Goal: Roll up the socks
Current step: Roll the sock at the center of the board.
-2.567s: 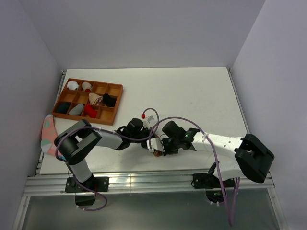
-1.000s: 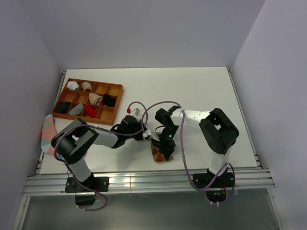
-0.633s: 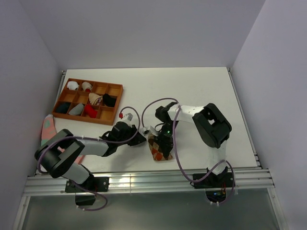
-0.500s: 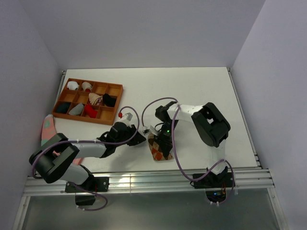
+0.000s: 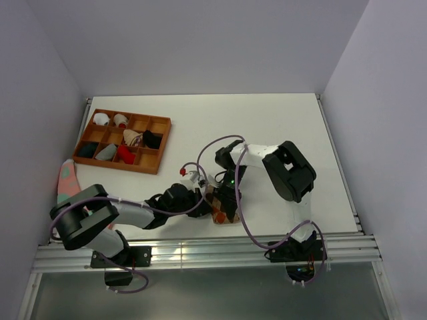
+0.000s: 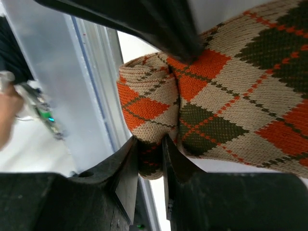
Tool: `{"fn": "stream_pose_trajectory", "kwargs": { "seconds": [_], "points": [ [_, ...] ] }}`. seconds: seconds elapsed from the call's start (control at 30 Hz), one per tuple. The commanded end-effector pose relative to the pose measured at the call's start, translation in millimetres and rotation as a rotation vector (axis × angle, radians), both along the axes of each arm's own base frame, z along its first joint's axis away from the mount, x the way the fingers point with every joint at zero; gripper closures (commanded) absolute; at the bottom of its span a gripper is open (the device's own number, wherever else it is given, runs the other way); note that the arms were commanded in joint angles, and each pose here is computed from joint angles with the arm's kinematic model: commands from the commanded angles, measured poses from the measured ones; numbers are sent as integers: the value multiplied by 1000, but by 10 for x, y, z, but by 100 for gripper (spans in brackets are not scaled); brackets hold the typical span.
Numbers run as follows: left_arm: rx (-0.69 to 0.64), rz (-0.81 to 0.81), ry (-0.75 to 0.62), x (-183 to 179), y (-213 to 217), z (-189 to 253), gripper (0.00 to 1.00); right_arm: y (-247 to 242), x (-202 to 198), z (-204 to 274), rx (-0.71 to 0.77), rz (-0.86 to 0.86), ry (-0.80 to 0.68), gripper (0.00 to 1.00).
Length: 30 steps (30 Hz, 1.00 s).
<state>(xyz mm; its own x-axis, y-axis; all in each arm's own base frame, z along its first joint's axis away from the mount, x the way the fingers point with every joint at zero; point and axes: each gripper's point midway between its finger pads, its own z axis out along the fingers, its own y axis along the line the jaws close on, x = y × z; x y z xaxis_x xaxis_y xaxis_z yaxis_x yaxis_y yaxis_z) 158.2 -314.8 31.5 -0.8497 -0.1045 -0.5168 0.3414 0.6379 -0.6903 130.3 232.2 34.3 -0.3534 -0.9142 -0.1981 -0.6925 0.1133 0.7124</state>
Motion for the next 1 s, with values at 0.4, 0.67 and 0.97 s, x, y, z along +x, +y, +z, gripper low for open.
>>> {"fn": "stream_pose_trajectory", "kwargs": {
  "seconds": [0.4,0.67,0.97],
  "points": [
    [-3,-57,-18,33,-283,-80,91,206,165,-80,10,-47,12,78],
    [-54,-144,-115,-69,-282,111,90,206,421,-378,-137,-188,-70,79],
    [-31,-134,-190,-57,-182,261,88,118,502,-531,-214,-234,-102,90]
  ]
}}
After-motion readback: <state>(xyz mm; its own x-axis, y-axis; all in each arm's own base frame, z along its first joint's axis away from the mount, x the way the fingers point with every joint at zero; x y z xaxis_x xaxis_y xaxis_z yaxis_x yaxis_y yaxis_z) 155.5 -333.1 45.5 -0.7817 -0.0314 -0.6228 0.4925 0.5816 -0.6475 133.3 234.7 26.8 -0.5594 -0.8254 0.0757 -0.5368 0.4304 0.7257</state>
